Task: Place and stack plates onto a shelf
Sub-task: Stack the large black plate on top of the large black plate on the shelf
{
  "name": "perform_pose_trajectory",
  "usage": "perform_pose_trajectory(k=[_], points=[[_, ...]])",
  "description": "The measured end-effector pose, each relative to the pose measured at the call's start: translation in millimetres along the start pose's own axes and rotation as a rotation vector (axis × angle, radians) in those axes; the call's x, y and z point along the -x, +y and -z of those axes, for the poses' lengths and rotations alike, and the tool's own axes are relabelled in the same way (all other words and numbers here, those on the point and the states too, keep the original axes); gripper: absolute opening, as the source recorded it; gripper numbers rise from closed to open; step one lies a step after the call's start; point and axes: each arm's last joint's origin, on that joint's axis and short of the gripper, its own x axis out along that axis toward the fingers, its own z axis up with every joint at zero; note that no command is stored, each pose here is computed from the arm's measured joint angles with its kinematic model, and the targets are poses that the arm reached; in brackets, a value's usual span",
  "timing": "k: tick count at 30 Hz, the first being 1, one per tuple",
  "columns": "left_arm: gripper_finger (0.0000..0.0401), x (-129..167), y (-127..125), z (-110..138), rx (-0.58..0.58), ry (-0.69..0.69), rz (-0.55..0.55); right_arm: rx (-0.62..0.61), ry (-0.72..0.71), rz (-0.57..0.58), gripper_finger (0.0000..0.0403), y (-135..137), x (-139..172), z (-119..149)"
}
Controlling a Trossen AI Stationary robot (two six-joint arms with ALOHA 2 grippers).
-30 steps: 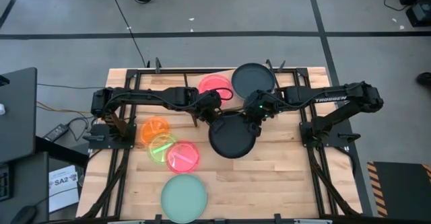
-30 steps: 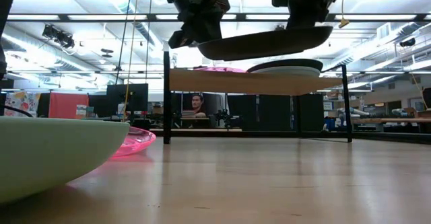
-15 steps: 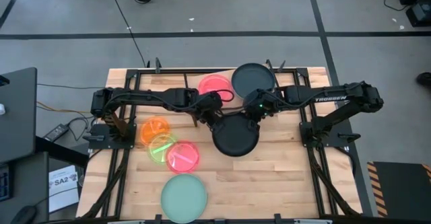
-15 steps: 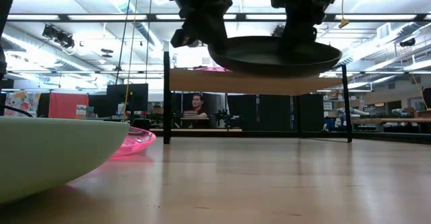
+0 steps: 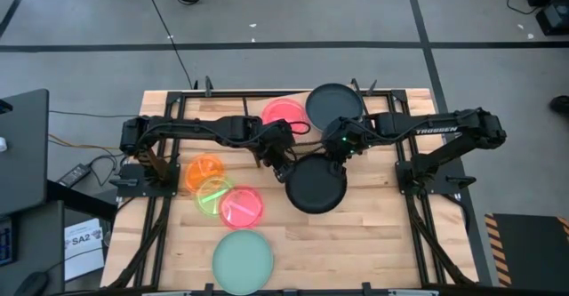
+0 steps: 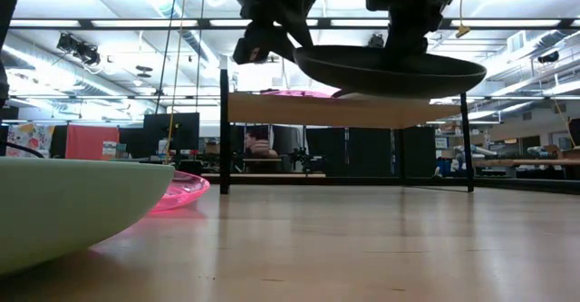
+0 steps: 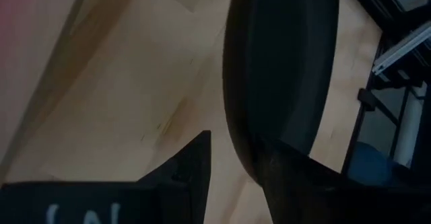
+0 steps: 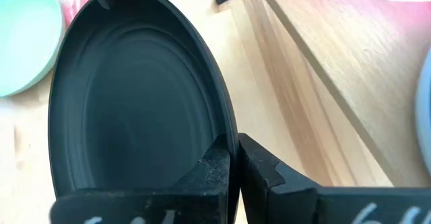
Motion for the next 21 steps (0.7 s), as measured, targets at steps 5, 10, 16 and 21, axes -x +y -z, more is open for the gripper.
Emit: perform_pose_trajectory(k=[5, 10, 16, 21], points=[[0.0123, 8.9, -1.9, 4.4, -0.002, 0.019, -0.007, 0.000, 0.002, 0.010, 0.0021, -3.9, 0.2, -0.5], [0.0123, 19.4, -7.3, 14.0, -0.049, 0.051, -0.029, -0.003, 0.008, 0.020, 0.0021, -6.9, 5.2, -0.2], [0.0123, 26.3, -19.5, 28.3, -0.148, 0.097, -0.026, -0.004, -0.016, 0.007, 0.0021, -9.3, 28.1, -9.2], [0.0123, 27.3, -30.4, 38.7, -0.258, 0.115, -0.020, 0.006, -0.038, 0.020, 0.0021, -13.1, 51.5, -20.4]])
